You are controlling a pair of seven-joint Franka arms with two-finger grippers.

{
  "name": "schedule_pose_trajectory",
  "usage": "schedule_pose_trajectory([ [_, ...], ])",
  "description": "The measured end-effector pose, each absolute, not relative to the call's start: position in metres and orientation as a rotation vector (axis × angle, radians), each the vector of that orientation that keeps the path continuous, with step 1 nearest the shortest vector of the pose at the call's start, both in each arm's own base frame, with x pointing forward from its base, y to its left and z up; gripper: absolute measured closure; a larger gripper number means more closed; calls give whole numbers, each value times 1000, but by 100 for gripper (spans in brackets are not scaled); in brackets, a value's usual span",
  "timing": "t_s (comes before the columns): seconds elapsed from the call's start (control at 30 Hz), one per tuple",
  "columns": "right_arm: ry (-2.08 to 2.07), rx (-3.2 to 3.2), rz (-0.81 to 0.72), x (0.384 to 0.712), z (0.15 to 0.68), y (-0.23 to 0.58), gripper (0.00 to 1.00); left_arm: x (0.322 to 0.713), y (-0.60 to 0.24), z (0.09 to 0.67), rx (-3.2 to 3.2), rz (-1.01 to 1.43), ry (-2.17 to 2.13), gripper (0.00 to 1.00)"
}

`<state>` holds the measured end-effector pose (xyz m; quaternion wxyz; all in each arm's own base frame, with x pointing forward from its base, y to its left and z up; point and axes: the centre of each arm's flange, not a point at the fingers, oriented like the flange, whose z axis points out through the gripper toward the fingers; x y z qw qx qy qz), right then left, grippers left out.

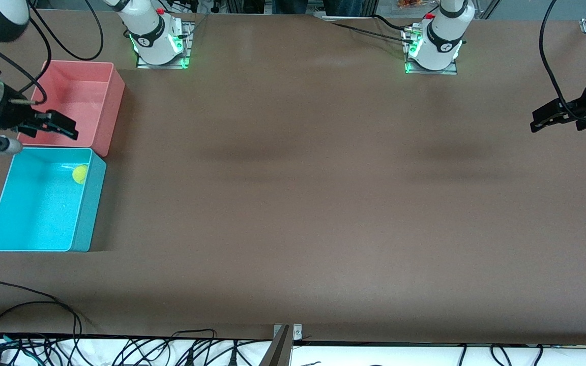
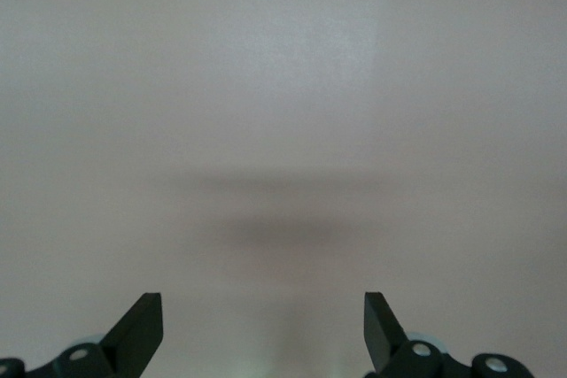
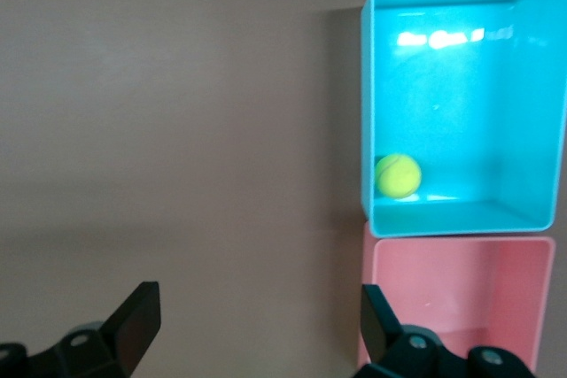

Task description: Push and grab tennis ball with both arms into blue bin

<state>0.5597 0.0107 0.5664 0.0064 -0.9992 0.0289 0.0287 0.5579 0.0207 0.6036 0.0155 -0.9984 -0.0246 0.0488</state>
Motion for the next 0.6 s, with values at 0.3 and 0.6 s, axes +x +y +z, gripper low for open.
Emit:
schedule_pose_trajectory([
  [0.3,95,-3106,92,546,573,4,0,558,21,604,-3106,152,-76,0],
  [0.6,26,-3110,92,546,573,-5,0,558,21,604,-3106,152,-76,0],
])
